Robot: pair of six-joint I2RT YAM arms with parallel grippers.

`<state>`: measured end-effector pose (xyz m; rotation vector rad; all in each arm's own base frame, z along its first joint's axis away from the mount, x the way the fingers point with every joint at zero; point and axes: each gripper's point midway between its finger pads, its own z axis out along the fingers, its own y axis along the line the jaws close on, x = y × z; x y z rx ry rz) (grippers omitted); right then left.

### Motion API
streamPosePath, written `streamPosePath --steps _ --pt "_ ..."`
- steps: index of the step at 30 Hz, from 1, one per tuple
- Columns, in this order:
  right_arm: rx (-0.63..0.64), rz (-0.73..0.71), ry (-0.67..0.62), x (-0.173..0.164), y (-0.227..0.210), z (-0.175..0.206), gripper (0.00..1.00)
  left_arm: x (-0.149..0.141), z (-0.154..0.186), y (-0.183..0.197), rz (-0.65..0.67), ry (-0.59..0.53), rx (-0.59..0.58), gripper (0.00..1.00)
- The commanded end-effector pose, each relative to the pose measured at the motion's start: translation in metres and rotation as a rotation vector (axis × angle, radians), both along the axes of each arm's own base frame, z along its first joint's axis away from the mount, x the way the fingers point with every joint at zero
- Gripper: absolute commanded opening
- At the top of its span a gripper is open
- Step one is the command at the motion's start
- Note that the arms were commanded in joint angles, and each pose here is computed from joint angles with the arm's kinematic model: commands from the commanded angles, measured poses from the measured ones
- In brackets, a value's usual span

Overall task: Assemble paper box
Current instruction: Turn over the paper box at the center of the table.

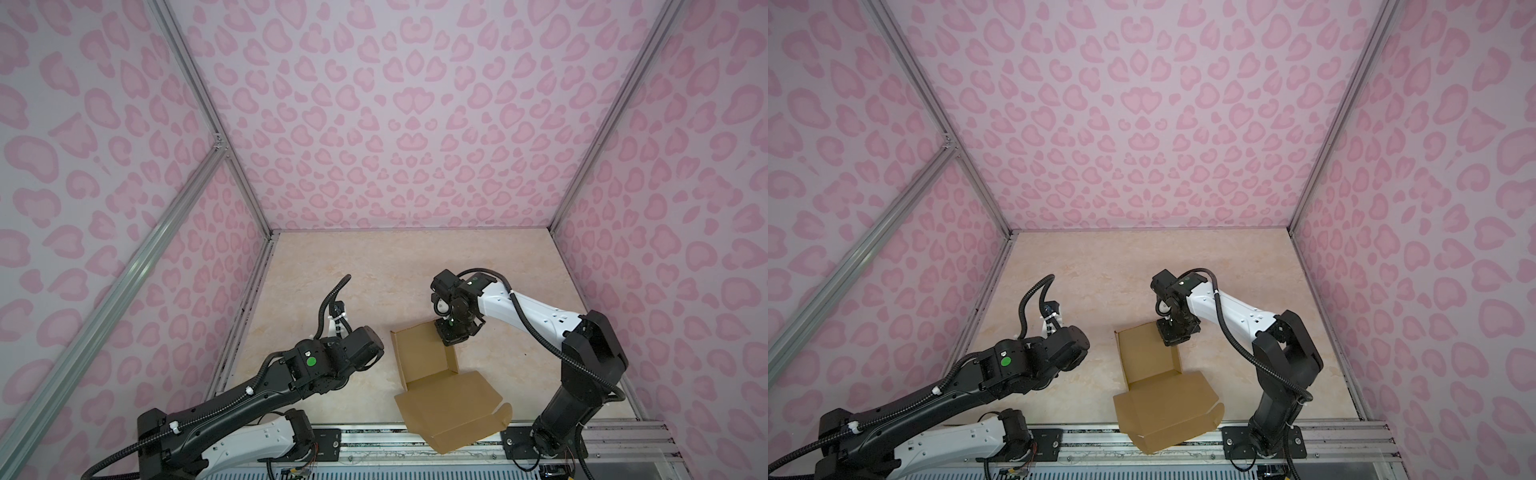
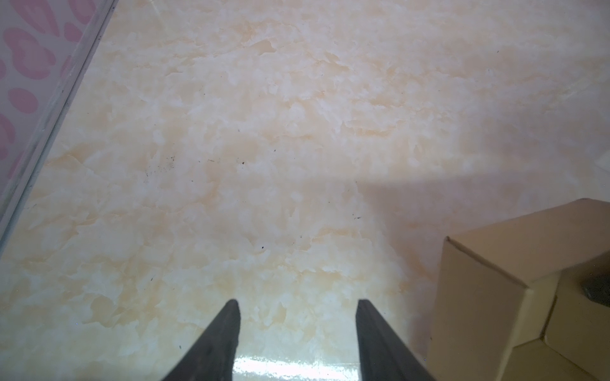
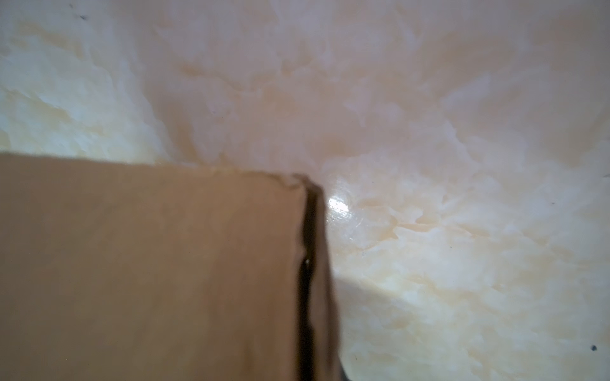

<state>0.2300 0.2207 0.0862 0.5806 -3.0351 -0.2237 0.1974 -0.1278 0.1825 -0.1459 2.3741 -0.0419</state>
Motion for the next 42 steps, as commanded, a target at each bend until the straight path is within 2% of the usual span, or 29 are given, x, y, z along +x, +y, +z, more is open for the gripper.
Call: streamPosePath --steps 1,5,14,19,25,31,37,42 --pt "-0.042 0.026 0.028 -0.005 -0.004 -0.002 0.0 0.0 0.0 -0.005 -0.012 0.005 -0.025 0.6" --pt "-0.065 0.052 0.01 -0.002 0.0 0.001 0.05 -0.001 -0.003 -0.005 -0.013 0.013 -0.028 0.6" --pt "-0.095 0.119 0.041 -0.007 0.013 -0.013 0.25 -0.002 -0.011 -0.007 -0.02 0.029 -0.033 0.61" --pt "-0.06 0.106 -0.035 0.009 0.017 0.011 0.34 -0.002 -0.016 -0.007 -0.018 0.033 -0.034 0.61" --pt "-0.074 0.103 -0.02 0.013 0.017 0.003 0.35 0.001 -0.018 -0.014 -0.028 0.041 -0.026 0.62" --pt "-0.082 0.107 -0.103 0.033 0.026 0.015 0.37 0.001 -0.025 -0.014 -0.026 0.054 -0.017 0.62" --pt "-0.183 0.163 -0.145 0.043 0.039 0.006 0.37 0.001 -0.032 -0.015 -0.024 0.068 -0.012 0.62" --pt "-0.189 0.169 -0.145 0.049 0.042 0.007 0.39 0.0 -0.036 -0.016 -0.027 0.081 -0.012 0.63"
